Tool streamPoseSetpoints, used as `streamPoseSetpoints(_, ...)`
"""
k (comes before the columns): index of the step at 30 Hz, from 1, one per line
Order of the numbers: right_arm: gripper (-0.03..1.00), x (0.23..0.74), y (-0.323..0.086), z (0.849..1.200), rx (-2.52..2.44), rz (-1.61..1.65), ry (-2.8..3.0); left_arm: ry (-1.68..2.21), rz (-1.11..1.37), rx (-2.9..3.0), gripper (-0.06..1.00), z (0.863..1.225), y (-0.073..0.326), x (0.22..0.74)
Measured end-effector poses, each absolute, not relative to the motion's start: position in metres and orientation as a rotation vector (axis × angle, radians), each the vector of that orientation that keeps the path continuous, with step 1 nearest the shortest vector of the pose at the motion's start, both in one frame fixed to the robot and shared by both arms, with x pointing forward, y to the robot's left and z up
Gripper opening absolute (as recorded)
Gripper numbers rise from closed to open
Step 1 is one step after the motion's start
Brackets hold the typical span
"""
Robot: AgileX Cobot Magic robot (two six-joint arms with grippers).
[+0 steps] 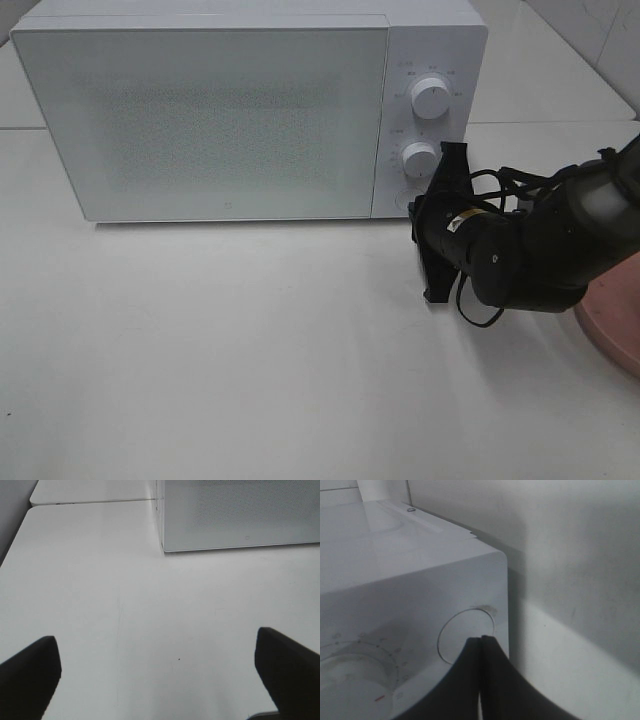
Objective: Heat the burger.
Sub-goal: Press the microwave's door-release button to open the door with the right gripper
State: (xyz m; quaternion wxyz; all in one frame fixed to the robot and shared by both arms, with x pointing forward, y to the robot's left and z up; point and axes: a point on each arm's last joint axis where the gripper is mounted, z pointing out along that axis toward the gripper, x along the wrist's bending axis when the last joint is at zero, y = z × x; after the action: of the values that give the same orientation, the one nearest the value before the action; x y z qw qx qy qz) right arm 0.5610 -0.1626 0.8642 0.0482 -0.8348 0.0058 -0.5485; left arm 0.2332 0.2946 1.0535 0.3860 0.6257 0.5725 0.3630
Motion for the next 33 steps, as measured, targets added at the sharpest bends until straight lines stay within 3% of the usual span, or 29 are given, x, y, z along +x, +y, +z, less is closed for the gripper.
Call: streamPoseSetpoints(33,0.00,0.581,-0.158,0.855,-2.543,-1.745,0.016,1.458,0.924,1.593,0.97,1.054,0.295,0.233)
